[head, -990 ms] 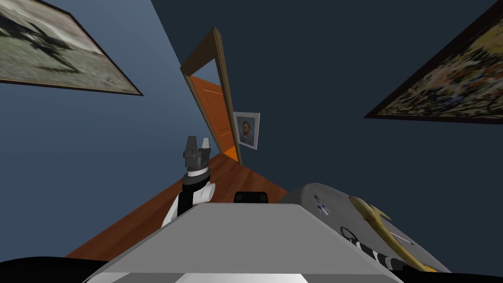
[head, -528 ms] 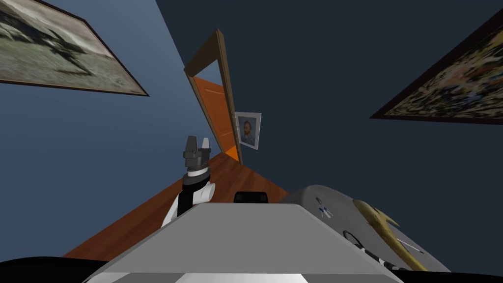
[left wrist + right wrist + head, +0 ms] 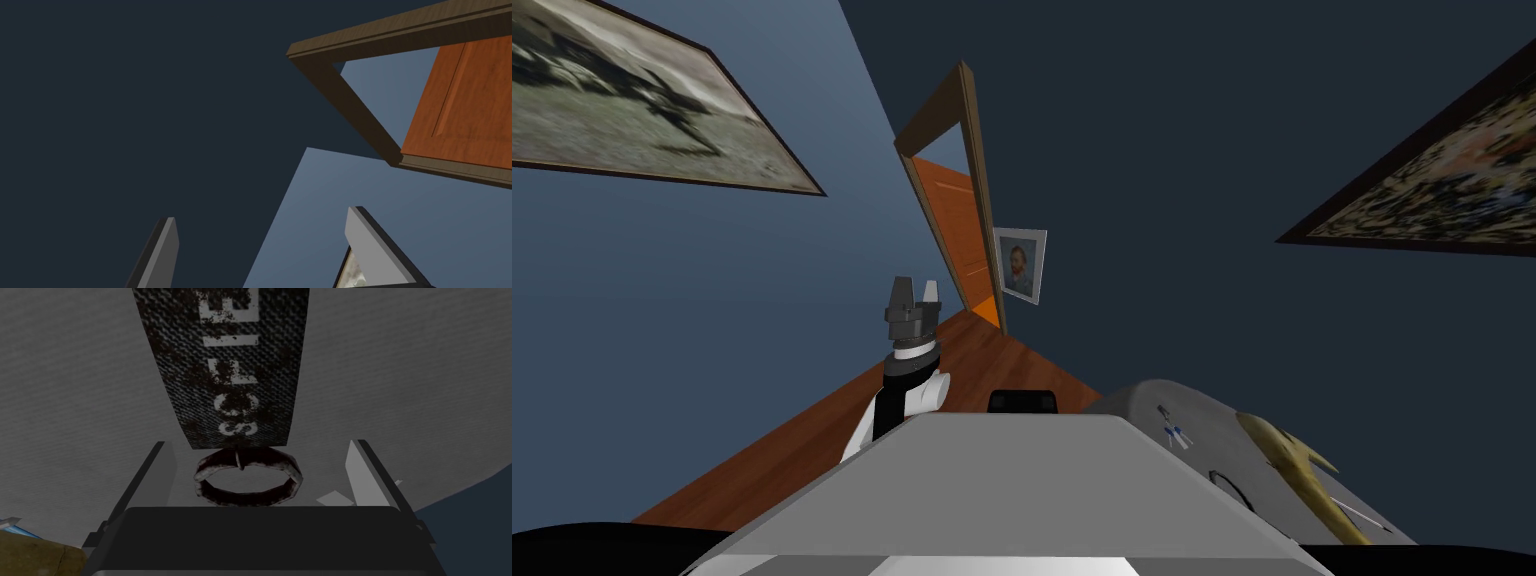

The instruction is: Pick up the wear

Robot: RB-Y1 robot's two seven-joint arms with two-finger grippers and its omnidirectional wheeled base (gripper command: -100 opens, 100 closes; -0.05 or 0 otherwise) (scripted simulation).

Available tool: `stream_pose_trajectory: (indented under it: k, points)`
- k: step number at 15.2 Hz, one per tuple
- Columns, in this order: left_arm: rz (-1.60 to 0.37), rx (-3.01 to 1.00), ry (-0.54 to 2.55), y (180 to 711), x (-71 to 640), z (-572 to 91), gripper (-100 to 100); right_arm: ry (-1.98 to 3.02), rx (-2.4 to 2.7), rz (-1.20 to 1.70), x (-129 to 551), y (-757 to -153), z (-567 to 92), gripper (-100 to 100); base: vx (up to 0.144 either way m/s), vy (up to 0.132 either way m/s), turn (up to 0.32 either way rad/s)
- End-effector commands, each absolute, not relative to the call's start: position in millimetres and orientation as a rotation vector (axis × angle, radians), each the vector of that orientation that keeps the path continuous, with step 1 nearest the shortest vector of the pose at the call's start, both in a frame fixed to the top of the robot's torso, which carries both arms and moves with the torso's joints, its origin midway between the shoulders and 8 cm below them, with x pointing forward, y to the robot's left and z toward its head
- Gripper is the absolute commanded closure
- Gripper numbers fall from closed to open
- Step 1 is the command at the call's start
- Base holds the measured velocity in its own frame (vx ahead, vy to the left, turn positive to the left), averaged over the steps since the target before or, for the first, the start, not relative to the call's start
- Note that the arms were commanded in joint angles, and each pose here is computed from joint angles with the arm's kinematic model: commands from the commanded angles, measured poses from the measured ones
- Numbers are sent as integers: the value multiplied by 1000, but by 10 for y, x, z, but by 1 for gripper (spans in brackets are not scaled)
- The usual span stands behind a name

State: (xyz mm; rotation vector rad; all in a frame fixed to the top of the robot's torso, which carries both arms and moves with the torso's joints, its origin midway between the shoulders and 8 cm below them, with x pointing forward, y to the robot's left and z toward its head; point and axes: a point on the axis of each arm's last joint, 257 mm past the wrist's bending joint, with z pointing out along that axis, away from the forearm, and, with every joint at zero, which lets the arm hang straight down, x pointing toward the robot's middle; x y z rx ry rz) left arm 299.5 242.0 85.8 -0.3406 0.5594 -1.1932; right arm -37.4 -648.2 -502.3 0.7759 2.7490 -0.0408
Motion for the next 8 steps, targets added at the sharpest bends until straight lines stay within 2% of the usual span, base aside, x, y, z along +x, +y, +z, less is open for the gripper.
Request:
stream_pose_trajectory:
  k: [1, 3, 4, 6, 7, 8]
  points:
    - [-1193, -341, 559, 2420, 2995, 858, 0, 2752, 800, -67, -478, -6538, -5005, -100, 0, 0, 0]
    - [-1193, -341, 559, 2420, 2995, 858, 0, 2768, 844, -67, -705, -6464, -5047, -100, 1, 1, 49]
    - [-1193, -341, 559, 2420, 2995, 858, 0, 2748, 789, -13, -445, -6370, -5083, -100, -3, -5, 93]
    - [-1193, -341, 559, 2420, 2995, 858, 0, 2752, 846, -77, -666, -6511, -5020, -100, -2, -4, 36]
    - [-1193, -341, 559, 2420, 2995, 858, 0, 2748, 823, -53, -553, -6470, -5041, -100, 0, 0, 0]
    - [-1193, -341, 559, 2420, 2995, 858, 0, 2749, 826, -55, -570, -6477, -5035, 100, 0, 0, 0]
